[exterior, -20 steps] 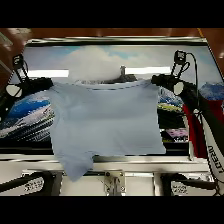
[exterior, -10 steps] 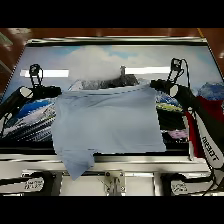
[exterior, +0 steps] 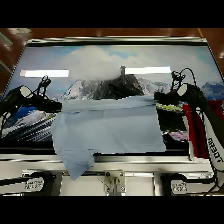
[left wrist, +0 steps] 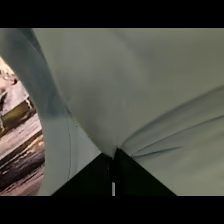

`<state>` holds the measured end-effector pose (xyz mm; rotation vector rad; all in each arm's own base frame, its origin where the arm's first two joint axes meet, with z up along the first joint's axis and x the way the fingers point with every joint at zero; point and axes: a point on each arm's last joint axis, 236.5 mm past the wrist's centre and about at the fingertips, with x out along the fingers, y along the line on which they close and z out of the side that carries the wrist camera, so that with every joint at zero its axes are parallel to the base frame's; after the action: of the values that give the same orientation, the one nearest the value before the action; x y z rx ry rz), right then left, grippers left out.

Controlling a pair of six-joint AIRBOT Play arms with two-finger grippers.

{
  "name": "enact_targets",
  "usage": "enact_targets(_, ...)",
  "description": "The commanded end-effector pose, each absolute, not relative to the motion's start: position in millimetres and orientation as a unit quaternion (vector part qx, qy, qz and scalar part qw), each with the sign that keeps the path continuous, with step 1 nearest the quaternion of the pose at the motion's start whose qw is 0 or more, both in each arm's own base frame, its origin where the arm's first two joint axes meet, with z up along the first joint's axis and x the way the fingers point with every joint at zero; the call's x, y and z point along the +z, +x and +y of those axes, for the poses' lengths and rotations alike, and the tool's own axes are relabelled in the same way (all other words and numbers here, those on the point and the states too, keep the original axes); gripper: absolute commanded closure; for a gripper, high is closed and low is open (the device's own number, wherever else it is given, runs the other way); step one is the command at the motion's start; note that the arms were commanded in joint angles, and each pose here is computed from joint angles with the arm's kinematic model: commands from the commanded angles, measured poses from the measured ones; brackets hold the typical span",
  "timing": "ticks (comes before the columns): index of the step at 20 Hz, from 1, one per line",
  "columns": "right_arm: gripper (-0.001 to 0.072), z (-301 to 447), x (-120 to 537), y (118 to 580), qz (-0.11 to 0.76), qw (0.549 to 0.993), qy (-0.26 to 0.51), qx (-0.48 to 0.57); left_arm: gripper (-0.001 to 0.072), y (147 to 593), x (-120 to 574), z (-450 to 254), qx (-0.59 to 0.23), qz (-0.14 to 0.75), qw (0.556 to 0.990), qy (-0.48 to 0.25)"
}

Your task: Fold the shirts.

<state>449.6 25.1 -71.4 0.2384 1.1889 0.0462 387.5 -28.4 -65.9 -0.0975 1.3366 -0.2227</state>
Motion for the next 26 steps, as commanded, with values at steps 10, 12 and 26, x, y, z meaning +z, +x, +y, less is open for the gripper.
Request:
enact_targets(10,0.0087,31.6,-70.5,418.3,0.62,0.777,0.109,0.034,0.0206,330.8,-66.0,-30.9,-0.082,0.712,0.692,-0.092)
enact_targets(12,0.0087,14.5,-47.7,402.9,0.639,0.766,0.047,0.042,0.0205,311.9,-51.6,-22.2,-0.079,0.73,0.671,-0.103)
enact_targets(26,0.0091,-44.9,-23.1,291.5,0.675,0.714,0.184,0.026,0.0054,159.0,-74.2,-44.3,-0.057,0.713,0.639,-0.282)
